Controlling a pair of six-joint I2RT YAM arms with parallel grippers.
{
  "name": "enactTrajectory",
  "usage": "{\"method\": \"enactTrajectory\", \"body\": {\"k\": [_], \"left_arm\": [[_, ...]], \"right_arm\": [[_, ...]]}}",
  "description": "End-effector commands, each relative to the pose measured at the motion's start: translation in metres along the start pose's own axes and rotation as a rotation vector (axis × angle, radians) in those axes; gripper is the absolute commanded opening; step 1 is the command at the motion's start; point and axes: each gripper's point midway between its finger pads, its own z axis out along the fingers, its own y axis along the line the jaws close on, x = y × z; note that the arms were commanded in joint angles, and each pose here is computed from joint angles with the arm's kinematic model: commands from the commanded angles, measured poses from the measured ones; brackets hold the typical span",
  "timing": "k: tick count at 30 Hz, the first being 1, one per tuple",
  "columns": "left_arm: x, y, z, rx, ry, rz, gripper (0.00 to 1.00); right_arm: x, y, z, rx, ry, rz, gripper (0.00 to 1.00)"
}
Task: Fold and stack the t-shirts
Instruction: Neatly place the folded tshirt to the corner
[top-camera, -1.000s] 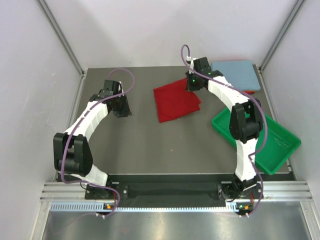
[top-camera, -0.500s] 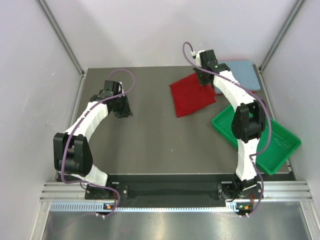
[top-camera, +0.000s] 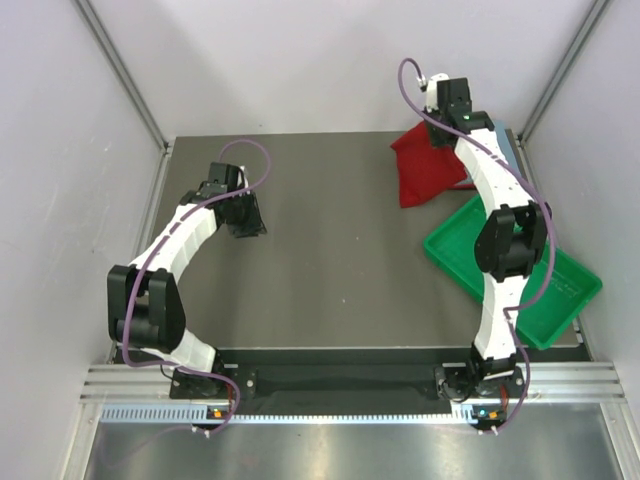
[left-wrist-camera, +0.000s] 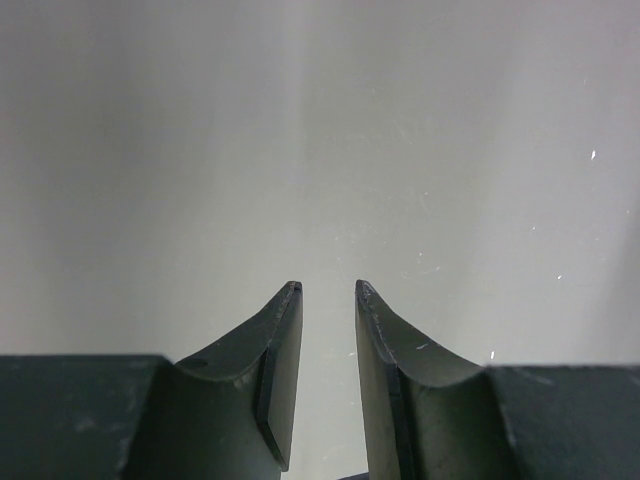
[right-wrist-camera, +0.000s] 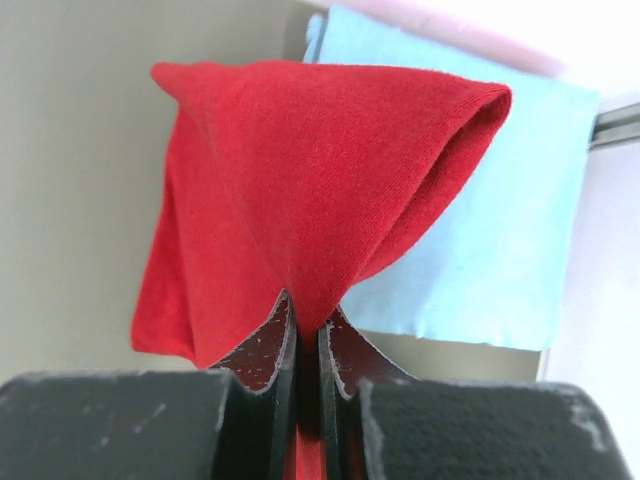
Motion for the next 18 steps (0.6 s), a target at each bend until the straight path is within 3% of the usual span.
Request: {"method": "enactTrajectory", "body": {"k": [1,10,18], "left_arm": [[-0.011,-0.006,-0.005,0.032,-0.05,0.023,0.33],[-0.008,-0.003,-0.003,0.021,-0.039,0.022,0.33],[-0.008,-0.003,0.0,0.018,-0.031,0.022,0.33]], "right_arm": [[-0.059,-0.033,-0.027,0.067,-0.18,0.015,0.0],[-0.081,-0.071,-0.035,0.115,-0.276,0.052,0.0],[-0.059,-0.109,0.002,0.126,-0.236,0.091,0.0]]}}
